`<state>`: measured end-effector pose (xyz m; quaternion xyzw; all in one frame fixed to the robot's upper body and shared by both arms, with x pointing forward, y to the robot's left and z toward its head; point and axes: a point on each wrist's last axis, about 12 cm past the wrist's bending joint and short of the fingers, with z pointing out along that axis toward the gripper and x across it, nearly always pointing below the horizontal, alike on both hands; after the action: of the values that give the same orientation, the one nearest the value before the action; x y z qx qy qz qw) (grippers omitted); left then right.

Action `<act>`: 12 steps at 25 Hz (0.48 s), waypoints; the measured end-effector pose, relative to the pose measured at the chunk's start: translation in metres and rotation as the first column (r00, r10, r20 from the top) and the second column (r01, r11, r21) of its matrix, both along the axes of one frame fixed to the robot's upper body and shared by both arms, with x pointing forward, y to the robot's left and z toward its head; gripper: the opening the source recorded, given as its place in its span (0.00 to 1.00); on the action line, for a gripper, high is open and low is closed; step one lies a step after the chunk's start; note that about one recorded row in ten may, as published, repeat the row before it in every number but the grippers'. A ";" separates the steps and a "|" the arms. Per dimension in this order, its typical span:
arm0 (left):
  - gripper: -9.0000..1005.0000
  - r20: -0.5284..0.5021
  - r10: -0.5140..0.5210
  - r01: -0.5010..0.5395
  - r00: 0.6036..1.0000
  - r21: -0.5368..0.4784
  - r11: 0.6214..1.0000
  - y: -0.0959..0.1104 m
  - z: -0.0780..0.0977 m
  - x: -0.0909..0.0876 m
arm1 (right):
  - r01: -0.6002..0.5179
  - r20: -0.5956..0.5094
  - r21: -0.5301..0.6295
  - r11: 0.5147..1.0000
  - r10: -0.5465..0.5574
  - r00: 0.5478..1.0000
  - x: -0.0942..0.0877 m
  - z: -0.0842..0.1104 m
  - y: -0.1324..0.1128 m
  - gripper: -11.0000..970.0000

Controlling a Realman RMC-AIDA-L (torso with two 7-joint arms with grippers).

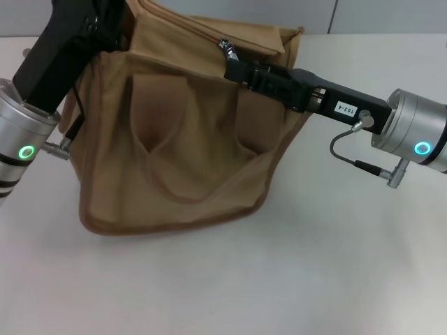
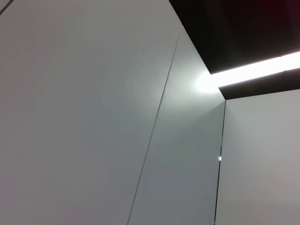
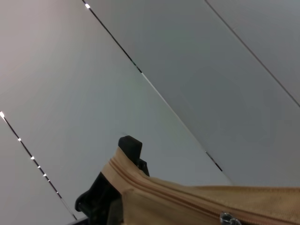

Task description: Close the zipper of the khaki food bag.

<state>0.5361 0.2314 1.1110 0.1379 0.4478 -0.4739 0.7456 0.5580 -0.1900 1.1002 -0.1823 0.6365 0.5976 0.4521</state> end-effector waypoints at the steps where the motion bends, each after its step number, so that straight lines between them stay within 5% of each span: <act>1: 0.02 0.004 -0.006 0.006 1.000 0.000 1.000 -0.002 0.001 0.001 | 0.002 -0.001 0.000 1.000 -0.002 1.000 0.000 0.000 0.000 0.55; 12: 0.02 0.009 -0.015 0.015 1.000 0.005 1.000 -0.006 0.002 0.003 | -0.024 0.020 0.014 1.000 0.024 1.000 0.000 0.004 0.004 0.55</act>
<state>0.5388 0.2258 1.1133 0.1453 0.4444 -0.4776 0.7438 0.5578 -0.1857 1.1046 -0.1929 0.6256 0.6056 0.4524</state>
